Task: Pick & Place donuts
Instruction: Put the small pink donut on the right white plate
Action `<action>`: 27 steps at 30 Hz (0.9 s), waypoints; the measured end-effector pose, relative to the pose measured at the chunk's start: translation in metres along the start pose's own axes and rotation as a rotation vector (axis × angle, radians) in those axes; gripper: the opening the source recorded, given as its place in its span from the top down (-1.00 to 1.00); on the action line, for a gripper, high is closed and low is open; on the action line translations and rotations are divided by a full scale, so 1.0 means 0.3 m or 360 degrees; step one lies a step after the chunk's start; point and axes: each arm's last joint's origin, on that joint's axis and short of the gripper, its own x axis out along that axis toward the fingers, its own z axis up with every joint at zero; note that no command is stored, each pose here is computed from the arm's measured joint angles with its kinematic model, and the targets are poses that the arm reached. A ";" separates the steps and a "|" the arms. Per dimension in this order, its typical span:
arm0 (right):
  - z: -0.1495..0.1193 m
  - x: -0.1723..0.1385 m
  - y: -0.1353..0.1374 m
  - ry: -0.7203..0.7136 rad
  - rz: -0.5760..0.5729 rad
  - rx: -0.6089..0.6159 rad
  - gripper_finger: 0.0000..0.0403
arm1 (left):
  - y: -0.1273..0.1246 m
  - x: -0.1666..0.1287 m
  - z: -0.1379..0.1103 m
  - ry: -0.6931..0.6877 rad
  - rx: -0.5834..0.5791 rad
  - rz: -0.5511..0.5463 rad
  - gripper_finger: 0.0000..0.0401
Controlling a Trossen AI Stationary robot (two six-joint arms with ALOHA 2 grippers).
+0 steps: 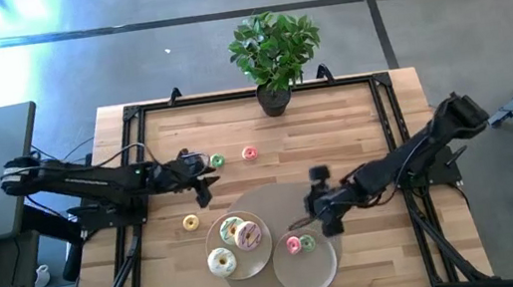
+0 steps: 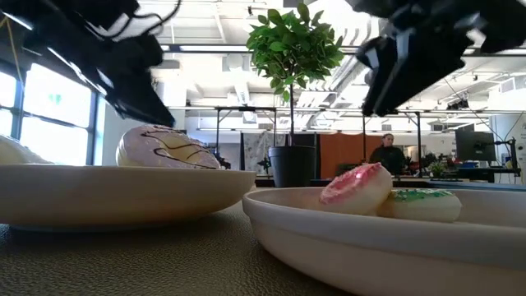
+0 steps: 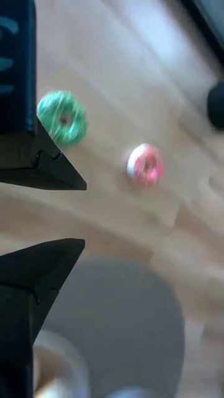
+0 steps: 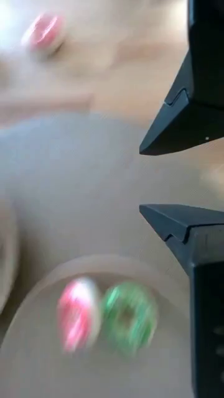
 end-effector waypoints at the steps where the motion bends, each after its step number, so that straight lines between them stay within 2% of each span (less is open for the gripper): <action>1: -0.012 -0.010 -0.020 0.0047 -0.0056 0.0031 0.34 | -0.002 0.018 -0.002 -0.0013 0.0014 0.0049 0.33; 5: -0.049 -0.034 -0.084 0.0220 -0.0215 0.0171 0.36 | -0.011 0.085 0.017 0.0030 0.0111 0.0086 0.33; 9: -0.066 -0.031 -0.121 0.0314 -0.0322 0.0239 0.36 | -0.022 0.163 0.079 0.0083 0.0151 0.0092 0.33; 12: -0.062 -0.022 -0.142 0.0301 -0.0393 0.0255 0.36 | -0.029 0.229 0.145 0.0115 0.0231 0.0031 0.33; 15: -0.057 -0.018 -0.165 0.0267 -0.0483 0.0337 0.36 | -0.024 0.304 0.195 0.0231 0.0228 -0.0035 0.33; 20: -0.062 -0.017 -0.197 0.0247 -0.0669 0.0445 0.36 | -0.009 0.437 0.217 0.0487 0.0206 0.0024 0.33; 27: -0.074 -0.019 -0.184 0.0331 -0.0552 0.0475 0.36 | -0.003 0.573 0.222 0.0535 0.0198 0.0280 0.33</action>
